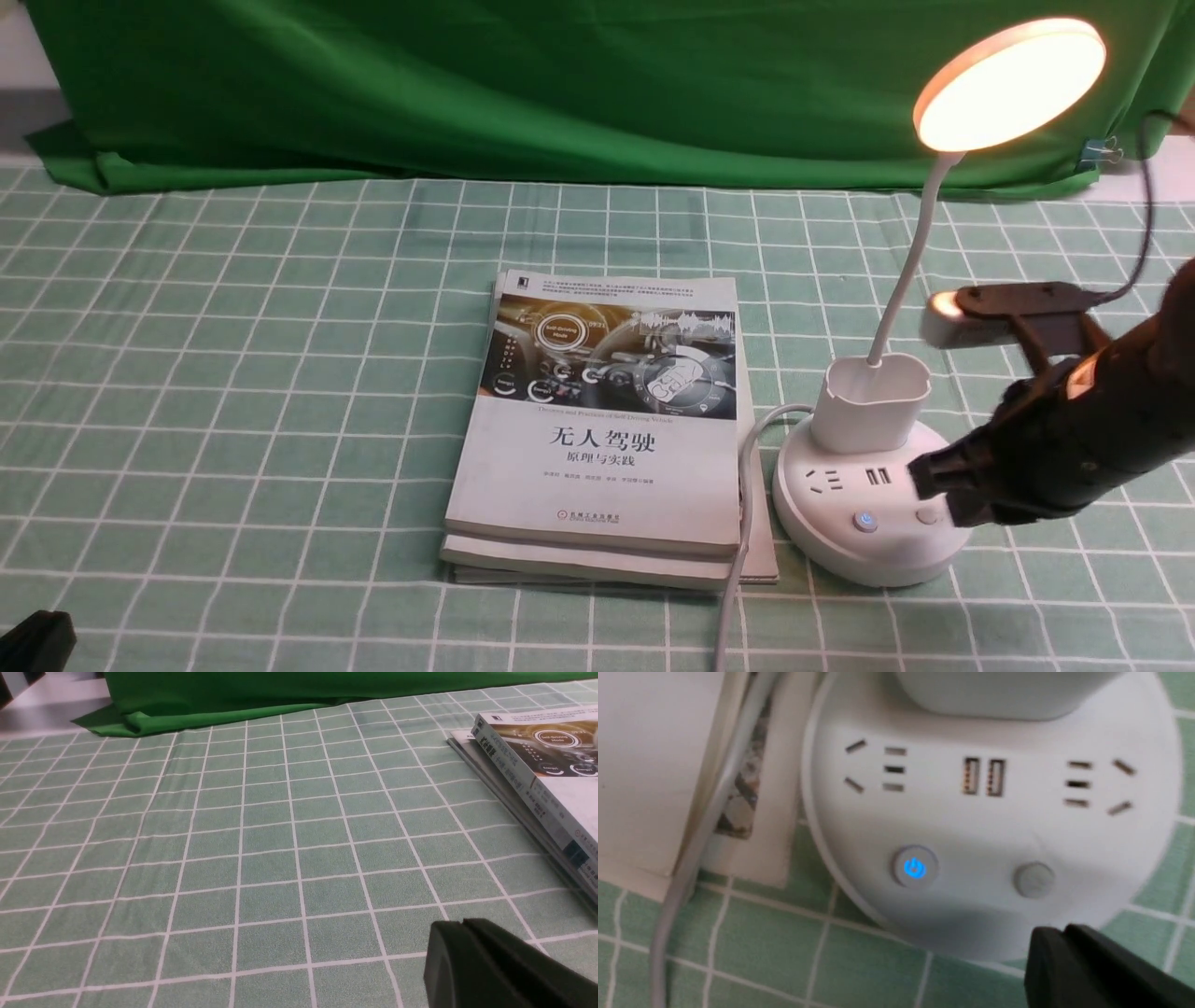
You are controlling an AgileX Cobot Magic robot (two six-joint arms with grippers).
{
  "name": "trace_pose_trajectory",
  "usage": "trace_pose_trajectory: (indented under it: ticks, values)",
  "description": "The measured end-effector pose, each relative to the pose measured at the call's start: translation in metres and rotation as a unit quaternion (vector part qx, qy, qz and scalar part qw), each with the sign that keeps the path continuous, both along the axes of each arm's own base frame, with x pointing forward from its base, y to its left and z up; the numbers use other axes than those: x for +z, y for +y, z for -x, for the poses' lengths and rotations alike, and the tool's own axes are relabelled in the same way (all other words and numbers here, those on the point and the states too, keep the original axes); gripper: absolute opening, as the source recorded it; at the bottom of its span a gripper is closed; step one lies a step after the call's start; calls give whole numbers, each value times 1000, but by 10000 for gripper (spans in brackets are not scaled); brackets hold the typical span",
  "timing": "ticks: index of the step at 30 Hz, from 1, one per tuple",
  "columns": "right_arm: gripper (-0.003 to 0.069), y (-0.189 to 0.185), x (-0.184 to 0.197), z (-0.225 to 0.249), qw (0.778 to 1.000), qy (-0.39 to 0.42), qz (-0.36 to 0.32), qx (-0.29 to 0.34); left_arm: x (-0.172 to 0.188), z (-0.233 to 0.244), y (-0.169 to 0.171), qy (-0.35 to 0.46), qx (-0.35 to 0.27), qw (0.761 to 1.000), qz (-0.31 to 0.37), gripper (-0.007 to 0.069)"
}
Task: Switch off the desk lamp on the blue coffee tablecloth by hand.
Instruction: 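Press the power button on the lamp base to turn the lamp off with the right gripper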
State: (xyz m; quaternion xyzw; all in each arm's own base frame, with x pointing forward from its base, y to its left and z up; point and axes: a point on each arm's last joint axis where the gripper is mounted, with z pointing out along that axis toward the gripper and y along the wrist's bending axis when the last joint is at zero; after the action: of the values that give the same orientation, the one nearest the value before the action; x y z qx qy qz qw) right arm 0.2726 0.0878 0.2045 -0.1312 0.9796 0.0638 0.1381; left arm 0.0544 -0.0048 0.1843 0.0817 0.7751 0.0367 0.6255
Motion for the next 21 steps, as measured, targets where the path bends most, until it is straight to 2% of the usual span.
trace_pose_trajectory:
  ticks: [15,21]
  values:
    - [31,7,-5,-19,1000,0,2,7,0,0,0,0,0,1000,0,0]
    - [31,8,-25,-25,1000,25,11,8,0,0,0,0,0,1000,0,0]
